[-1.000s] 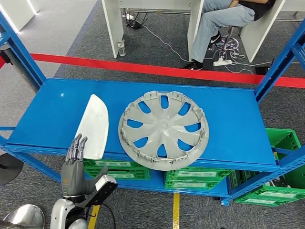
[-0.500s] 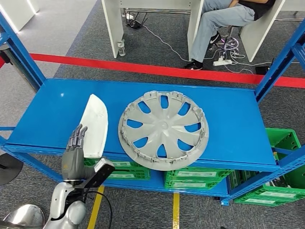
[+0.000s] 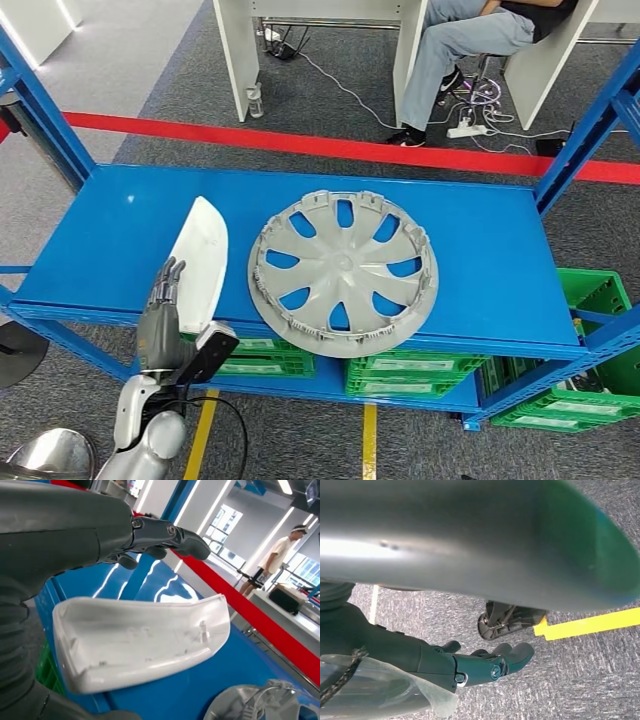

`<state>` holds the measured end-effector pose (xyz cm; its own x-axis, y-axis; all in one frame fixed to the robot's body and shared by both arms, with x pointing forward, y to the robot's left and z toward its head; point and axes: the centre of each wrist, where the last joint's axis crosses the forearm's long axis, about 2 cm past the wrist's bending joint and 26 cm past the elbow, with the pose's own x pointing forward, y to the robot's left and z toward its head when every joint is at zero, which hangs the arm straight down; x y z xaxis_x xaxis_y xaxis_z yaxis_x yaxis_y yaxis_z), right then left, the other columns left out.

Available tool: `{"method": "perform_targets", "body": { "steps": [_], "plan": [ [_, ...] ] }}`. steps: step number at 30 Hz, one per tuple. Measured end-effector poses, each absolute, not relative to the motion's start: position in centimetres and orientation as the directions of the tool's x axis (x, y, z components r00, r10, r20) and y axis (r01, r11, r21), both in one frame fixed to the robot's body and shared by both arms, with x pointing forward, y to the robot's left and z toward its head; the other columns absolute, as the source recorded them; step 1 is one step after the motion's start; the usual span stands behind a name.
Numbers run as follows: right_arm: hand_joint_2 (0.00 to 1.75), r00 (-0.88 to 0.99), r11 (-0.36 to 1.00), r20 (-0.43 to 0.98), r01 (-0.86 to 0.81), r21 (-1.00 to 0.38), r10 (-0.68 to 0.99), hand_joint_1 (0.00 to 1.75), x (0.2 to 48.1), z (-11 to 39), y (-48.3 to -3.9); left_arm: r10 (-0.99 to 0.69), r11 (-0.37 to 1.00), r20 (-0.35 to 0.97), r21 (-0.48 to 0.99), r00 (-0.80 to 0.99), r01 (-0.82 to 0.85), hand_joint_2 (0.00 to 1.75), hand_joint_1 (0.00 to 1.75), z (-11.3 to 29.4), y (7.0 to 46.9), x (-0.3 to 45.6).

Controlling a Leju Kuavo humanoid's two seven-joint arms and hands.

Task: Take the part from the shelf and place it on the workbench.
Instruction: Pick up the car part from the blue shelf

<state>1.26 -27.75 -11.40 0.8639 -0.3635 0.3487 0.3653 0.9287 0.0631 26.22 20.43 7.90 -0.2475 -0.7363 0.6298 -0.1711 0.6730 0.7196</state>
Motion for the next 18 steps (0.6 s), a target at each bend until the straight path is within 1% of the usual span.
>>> {"method": "perform_targets", "body": {
  "steps": [18],
  "plan": [
    [0.0,0.866,0.931,0.348,0.359,0.063,-0.358,0.0,1.3,-11.4,-27.8,-0.712,0.699,0.671,0.705,-0.206,-0.121,1.75,0.0,6.6,19.4,25.4]
  ]
}}
